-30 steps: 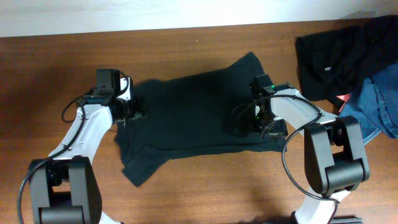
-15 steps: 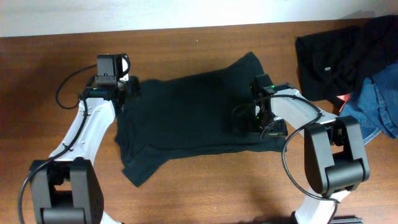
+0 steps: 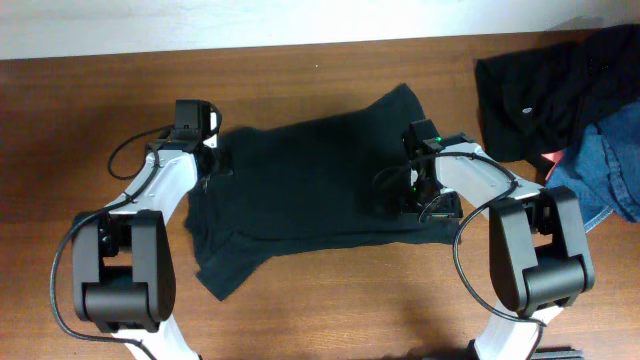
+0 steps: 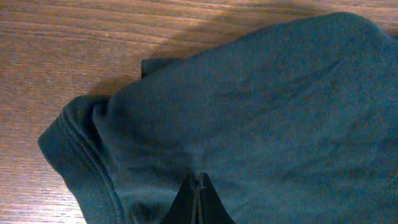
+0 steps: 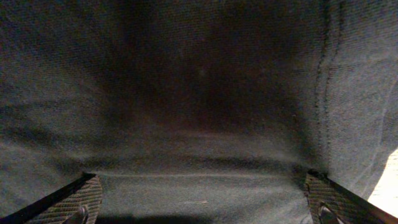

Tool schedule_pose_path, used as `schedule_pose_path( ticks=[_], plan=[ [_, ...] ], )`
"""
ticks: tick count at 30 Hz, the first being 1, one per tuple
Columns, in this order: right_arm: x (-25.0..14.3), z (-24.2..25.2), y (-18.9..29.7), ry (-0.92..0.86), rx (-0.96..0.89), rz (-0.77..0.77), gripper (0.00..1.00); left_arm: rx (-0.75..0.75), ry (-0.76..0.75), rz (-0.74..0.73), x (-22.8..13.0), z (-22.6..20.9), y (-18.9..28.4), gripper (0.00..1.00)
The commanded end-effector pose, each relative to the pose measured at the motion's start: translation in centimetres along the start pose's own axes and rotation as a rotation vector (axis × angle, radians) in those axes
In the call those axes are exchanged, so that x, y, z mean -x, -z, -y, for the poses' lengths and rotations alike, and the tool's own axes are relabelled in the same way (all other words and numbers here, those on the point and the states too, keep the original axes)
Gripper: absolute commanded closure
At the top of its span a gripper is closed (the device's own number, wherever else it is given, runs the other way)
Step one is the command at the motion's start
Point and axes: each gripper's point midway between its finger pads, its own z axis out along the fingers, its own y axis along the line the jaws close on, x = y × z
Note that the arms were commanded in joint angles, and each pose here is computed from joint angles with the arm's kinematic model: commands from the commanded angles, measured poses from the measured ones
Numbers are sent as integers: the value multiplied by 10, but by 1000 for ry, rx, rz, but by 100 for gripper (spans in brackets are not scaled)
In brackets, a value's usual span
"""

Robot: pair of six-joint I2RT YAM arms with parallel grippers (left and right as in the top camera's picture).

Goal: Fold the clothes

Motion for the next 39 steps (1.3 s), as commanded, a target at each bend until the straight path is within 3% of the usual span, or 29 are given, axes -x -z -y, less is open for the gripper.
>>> schedule_pose_path(
  ticks=[1, 9, 23, 33, 39],
  plan=[
    [-6, 7, -9, -8, -35, -23, 1, 34, -2, -16, -3, -6, -8, 99],
    [-6, 7, -9, -8, -35, -23, 1, 137, -10, -56, -16, -23, -34, 99],
    [-6, 7, -9, -8, -35, -23, 1, 129, 0, 97, 21, -20, -35, 99],
    [-6, 7, -9, -8, -35, -23, 1, 135, -164, 175, 41, -17, -43, 99],
    [-6, 8, -9, -8, -35, -23, 1, 135, -171, 186, 43, -16, -50, 99]
  ],
)
